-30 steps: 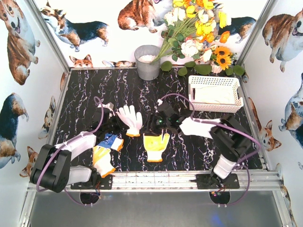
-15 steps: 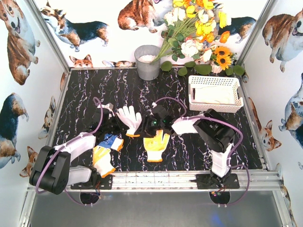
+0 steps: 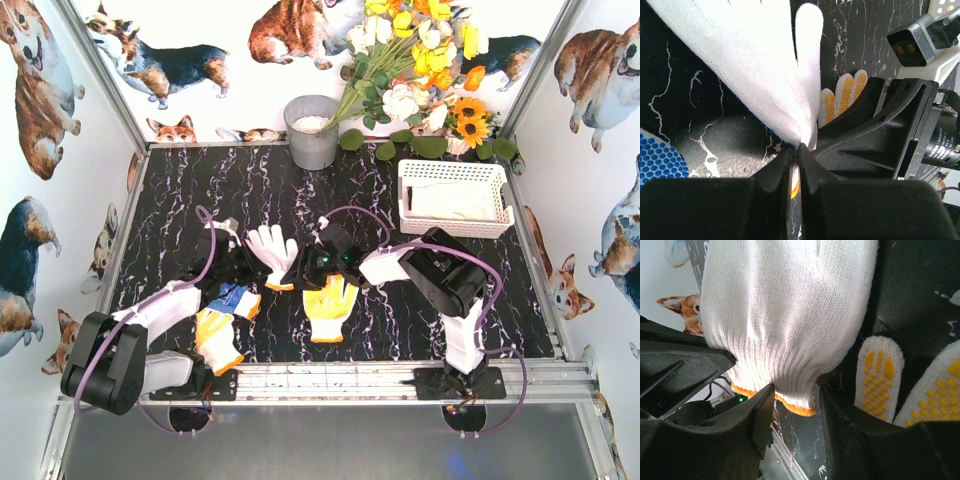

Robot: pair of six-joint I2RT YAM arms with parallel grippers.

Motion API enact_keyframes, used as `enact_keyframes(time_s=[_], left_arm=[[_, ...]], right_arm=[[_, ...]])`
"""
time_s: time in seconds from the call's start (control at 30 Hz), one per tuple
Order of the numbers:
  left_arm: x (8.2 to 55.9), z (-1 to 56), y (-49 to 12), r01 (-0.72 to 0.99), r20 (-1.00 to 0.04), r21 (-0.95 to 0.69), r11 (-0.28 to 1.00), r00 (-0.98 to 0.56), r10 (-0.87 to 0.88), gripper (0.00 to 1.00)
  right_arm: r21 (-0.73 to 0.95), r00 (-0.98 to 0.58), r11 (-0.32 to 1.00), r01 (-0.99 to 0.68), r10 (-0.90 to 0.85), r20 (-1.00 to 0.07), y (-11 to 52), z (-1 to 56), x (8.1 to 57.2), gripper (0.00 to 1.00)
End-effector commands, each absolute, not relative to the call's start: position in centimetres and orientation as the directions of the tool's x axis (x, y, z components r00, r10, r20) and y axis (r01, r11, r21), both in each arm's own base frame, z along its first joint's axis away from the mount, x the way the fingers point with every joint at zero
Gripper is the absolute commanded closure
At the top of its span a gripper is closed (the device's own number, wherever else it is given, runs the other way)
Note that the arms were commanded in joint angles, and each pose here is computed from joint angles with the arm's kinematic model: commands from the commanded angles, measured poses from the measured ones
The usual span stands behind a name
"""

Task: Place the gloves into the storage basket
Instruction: Pick up the glove from the center of the board.

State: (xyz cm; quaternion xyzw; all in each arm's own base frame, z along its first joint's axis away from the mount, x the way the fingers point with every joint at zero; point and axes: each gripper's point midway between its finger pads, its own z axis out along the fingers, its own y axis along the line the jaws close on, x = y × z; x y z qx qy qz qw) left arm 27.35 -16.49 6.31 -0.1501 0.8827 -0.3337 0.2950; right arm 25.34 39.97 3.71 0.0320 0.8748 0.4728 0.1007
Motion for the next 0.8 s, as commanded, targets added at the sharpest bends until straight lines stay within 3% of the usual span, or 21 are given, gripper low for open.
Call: enact_keyframes(time_s=[0.0, 0.33, 0.77], left_arm=[[27.4, 6.6, -16.1, -0.066, -0.425, -0.683, 0.728, -0.774, -0.469, 1.00], [27.9, 6.8, -14.9, -0.081, -0.461, -0.645, 0.760, -0.752, -0.471, 1.00], [34.2, 7.5, -18.8, 0.039, -0.458, -0.668, 0.743, -0.809, -0.369, 1.00]], right_arm=[[0.848, -0.970, 0.523, -0.089, 0.146, -0.193, 40.6, 3.7, 25.9, 0.59], [0.876, -0.960, 0.462, -0.141, 0.152, -0.235, 40.7, 7.1, 26.2, 0.99], [0.843, -0.925, 0.528, -0.106, 0.259, -0.279, 33.4, 10.6, 30.5, 1.00]])
